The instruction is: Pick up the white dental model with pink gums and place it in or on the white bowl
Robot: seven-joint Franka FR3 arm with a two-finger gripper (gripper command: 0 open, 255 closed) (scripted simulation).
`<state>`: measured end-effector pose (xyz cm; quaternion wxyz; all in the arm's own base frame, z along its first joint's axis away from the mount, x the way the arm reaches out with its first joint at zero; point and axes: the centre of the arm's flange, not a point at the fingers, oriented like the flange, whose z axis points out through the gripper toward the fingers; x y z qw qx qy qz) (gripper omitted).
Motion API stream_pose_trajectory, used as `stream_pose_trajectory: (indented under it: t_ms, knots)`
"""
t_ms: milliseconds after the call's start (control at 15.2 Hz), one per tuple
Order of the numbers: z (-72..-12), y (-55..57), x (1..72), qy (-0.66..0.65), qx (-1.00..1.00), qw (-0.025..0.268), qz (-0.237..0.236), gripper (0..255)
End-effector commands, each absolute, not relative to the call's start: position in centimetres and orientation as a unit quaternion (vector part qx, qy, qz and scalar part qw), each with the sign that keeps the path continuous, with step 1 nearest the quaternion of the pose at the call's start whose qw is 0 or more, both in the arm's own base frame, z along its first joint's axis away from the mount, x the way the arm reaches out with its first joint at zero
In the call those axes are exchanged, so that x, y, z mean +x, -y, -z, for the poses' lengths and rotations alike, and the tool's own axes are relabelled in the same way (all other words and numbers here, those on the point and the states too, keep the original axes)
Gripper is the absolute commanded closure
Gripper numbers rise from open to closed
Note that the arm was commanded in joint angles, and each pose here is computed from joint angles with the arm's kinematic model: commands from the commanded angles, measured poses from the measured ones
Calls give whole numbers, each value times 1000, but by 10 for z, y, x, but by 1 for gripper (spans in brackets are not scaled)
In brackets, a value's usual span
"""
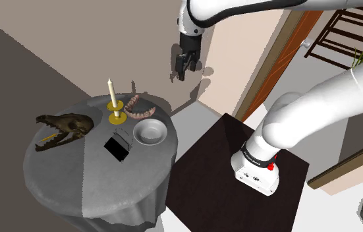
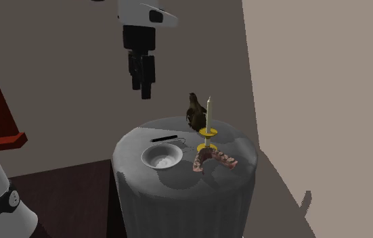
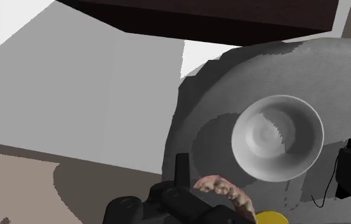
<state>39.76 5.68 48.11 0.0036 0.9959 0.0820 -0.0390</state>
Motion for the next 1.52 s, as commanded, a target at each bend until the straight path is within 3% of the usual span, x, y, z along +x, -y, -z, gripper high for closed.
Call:
stream_pose_trajectory:
  t_ms: [0,1452]
  knots:
    - [-461,-63,418,-93,995,4,39,0]
    - [-240,-144,590,-215,976,13,42,0]
